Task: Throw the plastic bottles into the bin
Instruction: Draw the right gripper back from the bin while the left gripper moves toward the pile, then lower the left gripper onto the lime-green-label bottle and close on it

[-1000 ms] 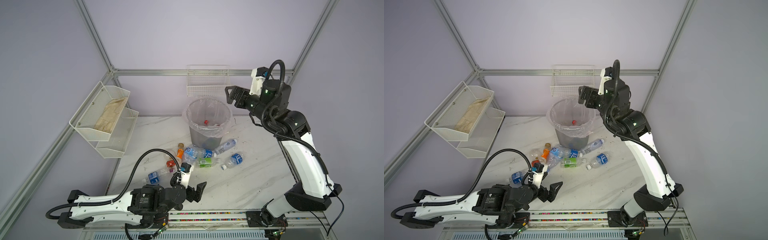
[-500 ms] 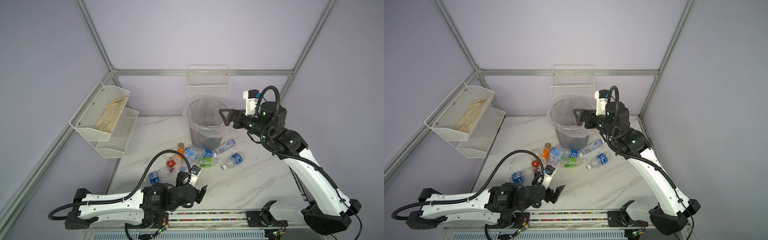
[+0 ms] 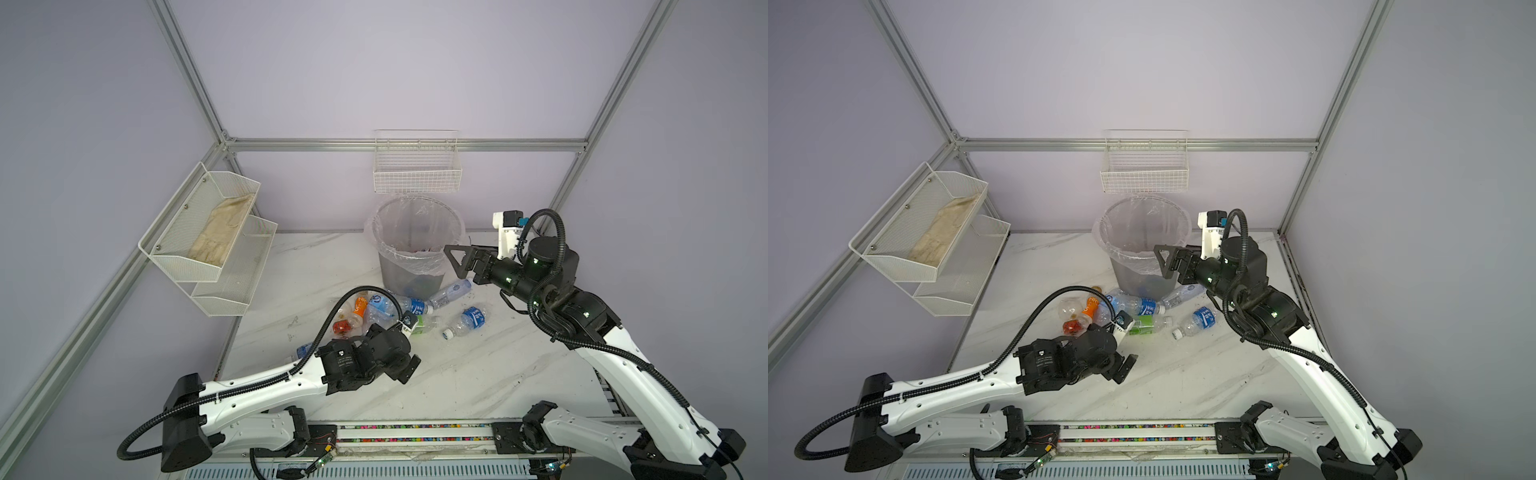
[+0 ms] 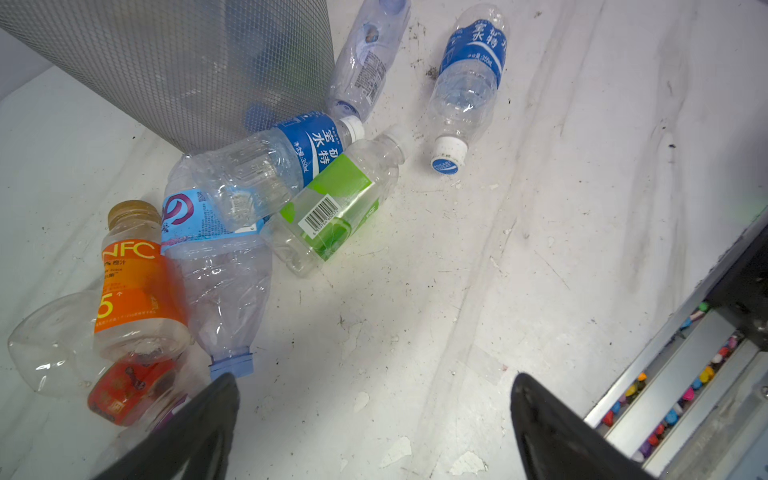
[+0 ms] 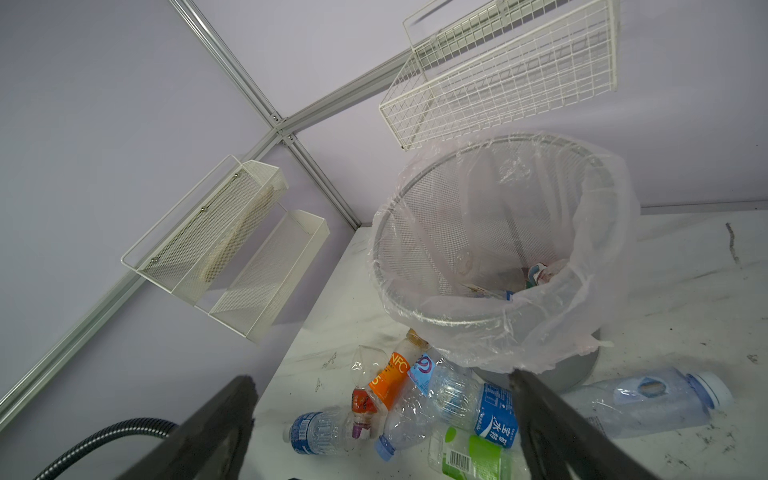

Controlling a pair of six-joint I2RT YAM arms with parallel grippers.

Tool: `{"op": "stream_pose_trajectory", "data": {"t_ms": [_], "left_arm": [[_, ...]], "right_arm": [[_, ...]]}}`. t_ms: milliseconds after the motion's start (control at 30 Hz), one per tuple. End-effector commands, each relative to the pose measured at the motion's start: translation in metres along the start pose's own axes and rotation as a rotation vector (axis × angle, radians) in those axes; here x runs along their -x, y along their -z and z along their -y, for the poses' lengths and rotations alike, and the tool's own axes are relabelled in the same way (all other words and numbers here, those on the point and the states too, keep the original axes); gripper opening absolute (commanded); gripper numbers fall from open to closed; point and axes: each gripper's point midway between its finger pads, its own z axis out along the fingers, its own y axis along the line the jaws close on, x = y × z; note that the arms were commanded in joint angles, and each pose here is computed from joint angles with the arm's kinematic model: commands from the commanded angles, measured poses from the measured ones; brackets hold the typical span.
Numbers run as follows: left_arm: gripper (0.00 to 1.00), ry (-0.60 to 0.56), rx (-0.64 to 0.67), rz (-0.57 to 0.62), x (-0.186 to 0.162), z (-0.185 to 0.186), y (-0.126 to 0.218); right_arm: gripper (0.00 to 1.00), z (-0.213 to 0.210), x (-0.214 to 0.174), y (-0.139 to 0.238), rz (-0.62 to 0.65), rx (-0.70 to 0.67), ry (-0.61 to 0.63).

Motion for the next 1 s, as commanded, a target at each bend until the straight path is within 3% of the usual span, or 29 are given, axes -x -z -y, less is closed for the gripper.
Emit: {"op": "stream_pose_trajectory", "data": {"t_ms": [0,600,967], "left_arm": [[1.00,-0.013,-0.024,0.093,0.050,0.001,0.007],[1.00,-0.154,0.031,-0.083,0.055,-0.005,-0.076],[1.00,-0.135,0.006,-0.125,0.063,-0.016,-0.113]], "right_arm": [[0.97,-0.006,0.001,0.014,0.036,0.045,0.025],[0.98,0.015,-0.043,0.066,0.065,0.067,0.006],[0.97,0.020,-0.066,0.062,0.029,0.097,-0.034]]}}
